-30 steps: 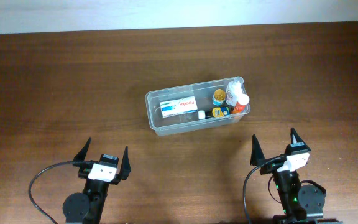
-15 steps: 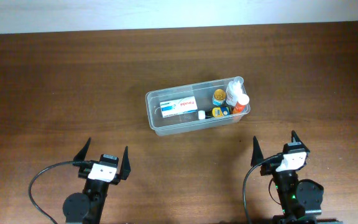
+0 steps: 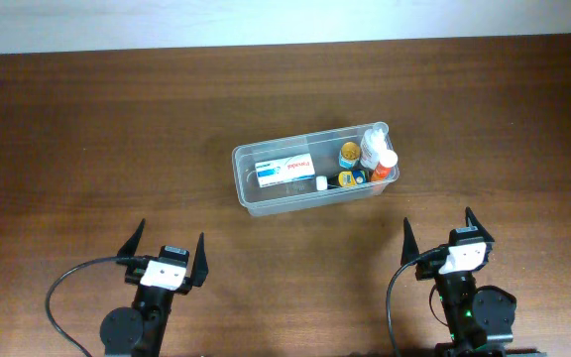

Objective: Pack container

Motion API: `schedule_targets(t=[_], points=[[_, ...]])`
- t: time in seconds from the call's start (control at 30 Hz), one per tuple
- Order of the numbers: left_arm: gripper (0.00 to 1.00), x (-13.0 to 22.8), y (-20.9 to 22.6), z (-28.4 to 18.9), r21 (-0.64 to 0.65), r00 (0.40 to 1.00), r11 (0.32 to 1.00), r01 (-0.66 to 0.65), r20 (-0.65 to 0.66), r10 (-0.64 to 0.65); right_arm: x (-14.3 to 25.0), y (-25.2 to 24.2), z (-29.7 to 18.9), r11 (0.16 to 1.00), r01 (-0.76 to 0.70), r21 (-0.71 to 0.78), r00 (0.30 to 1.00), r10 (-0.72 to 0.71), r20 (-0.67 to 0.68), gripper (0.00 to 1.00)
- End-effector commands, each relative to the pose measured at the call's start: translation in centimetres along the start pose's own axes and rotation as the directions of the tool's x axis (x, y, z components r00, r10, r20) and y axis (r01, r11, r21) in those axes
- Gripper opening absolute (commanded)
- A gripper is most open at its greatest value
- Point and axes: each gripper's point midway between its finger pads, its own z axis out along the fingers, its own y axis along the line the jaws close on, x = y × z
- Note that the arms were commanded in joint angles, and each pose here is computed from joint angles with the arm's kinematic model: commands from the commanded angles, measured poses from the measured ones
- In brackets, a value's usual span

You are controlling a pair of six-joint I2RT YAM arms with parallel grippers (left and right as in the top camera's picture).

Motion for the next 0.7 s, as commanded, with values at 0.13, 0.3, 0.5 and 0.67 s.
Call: schedule_targets(t=[0.13,0.3,0.5,0.67], points=[[0.99,0.23,0.24,0.00,-0.015,1.000,1.000,0.006,-0.002,-0.006,0.26,-0.55,-0.02,1.000,0.008,0.025,1.000,-0.008,-0.003,0.98],[1.00,0.23,0.24,0.00,-0.015,1.000,1.000,0.006,-0.002,-0.006,0.27,-0.61,-0.03,1.000,0.008,0.027,1.000,-0.008,-0.004,0.98],[0.99,0.23,0.24,0.00,-0.016,1.000,1.000,0.006,-0.002,-0.006,0.27,-0.61,-0.03,1.000,0.008,0.027,1.000,-0.008,-0.004,0.98],[0.99,0.23,0.24,0.00,-0.016,1.000,1.000,0.006,-0.002,-0.006,0.27,-0.61,-0.03,1.000,0.008,0.027,1.000,-0.008,-0.004,0.98]])
